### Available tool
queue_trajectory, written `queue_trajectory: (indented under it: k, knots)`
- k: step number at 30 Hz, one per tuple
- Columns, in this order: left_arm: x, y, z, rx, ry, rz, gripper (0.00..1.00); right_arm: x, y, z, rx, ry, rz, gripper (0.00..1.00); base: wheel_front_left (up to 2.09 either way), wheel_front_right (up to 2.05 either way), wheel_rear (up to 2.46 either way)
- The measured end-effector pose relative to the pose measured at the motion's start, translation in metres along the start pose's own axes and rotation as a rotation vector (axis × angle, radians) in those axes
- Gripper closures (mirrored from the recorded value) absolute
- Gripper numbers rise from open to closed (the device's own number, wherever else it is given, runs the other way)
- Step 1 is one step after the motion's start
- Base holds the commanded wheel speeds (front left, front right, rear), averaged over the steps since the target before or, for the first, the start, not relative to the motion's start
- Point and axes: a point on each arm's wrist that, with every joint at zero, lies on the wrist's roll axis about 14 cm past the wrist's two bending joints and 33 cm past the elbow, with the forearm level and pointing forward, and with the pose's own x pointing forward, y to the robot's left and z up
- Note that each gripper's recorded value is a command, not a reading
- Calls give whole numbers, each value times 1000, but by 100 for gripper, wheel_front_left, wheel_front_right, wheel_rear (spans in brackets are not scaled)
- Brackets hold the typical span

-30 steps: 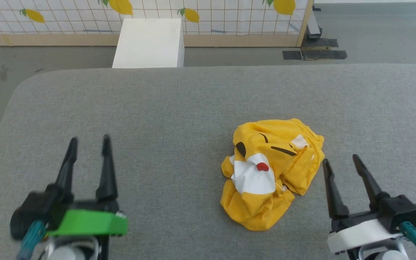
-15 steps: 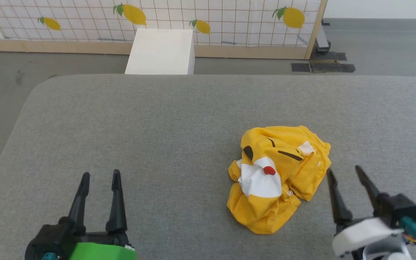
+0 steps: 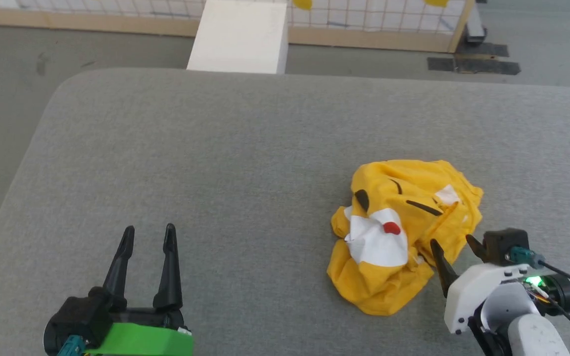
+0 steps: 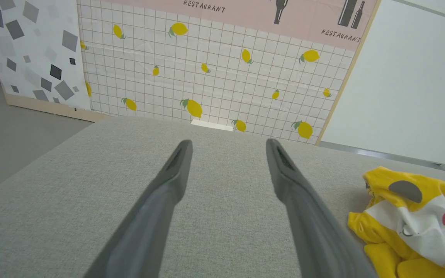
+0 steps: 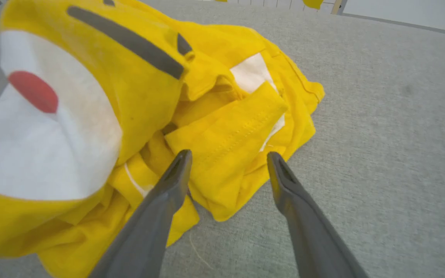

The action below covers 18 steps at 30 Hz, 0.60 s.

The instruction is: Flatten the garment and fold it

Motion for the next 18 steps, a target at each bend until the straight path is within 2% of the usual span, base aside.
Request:
queue_trajectory:
  k: [4,5,6,7,8,13,18]
  knots:
    - [-2,7,-4,7,13,21,0,12,7,-9,-1,42,23,0,0,0,0]
    - [-2,9,-4,9,15,27,0,14,9,-13,-2,60,28,6,0,0,0]
    - [-2,11,-4,11,16,33,0,15,10,-17,0,74,30,52,0,0,0]
    - [-2,13,-5,12,18,38,0,16,9,-20,3,83,30,84,0,0,0]
    - [-2,14,-5,13,19,42,0,18,9,-22,4,91,28,100,0,0,0]
    - [-1,14,-4,10,15,42,0,19,5,-12,7,56,18,100,0,0,0]
    - [4,6,-3,1,4,18,0,15,-11,33,12,-99,-27,100,0,0,0]
